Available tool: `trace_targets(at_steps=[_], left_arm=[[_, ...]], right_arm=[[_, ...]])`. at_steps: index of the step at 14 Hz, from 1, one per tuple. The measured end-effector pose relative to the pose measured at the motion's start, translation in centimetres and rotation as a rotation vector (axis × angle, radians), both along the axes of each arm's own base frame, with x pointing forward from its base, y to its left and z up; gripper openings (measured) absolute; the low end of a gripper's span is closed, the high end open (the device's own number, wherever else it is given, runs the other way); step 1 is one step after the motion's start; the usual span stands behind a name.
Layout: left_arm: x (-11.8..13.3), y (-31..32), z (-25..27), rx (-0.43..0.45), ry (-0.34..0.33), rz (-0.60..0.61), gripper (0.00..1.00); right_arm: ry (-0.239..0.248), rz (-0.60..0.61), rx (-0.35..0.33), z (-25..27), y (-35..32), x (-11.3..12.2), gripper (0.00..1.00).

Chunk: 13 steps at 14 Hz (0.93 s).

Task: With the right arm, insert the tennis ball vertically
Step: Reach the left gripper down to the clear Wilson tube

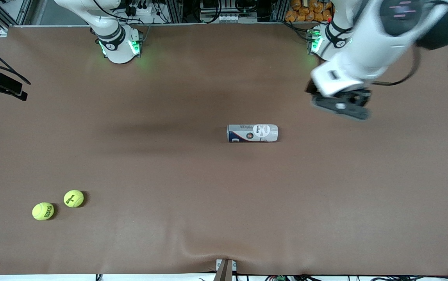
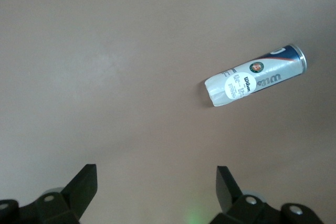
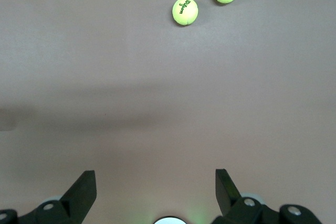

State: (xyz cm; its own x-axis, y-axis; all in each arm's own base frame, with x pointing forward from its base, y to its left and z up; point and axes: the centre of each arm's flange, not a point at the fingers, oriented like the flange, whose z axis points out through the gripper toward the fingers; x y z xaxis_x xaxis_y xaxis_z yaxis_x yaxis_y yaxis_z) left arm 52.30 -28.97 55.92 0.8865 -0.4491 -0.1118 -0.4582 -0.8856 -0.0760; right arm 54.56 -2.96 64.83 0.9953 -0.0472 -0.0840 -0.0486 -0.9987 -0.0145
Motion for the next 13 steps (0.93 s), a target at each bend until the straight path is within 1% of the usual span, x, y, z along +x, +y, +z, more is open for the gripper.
trace_targets(at_steps=[3, 6, 10, 13], left_arm=[[-0.8, -5.7, -3.0, 0.025, 0.023, -0.1, 1.0], [0.2, -8.7, -5.5, 0.001, 0.031, -0.137, 1.0], [0.2, -11.8, -7.5, -0.025, 0.024, -0.178, 1.0], [-0.1, -13.7, -11.1, -0.017, 0.062, -0.206, 1.0]], right_arm=[[0.0, 0.0, 0.0, 0.0, 0.0, 0.0, 1.0], [0.0, 0.0, 0.0, 0.0, 0.0, 0.0, 1.0], [0.0, 0.0, 0.0, 0.0, 0.0, 0.0, 1.0], [0.0, 0.0, 0.0, 0.0, 0.0, 0.0, 1.0]])
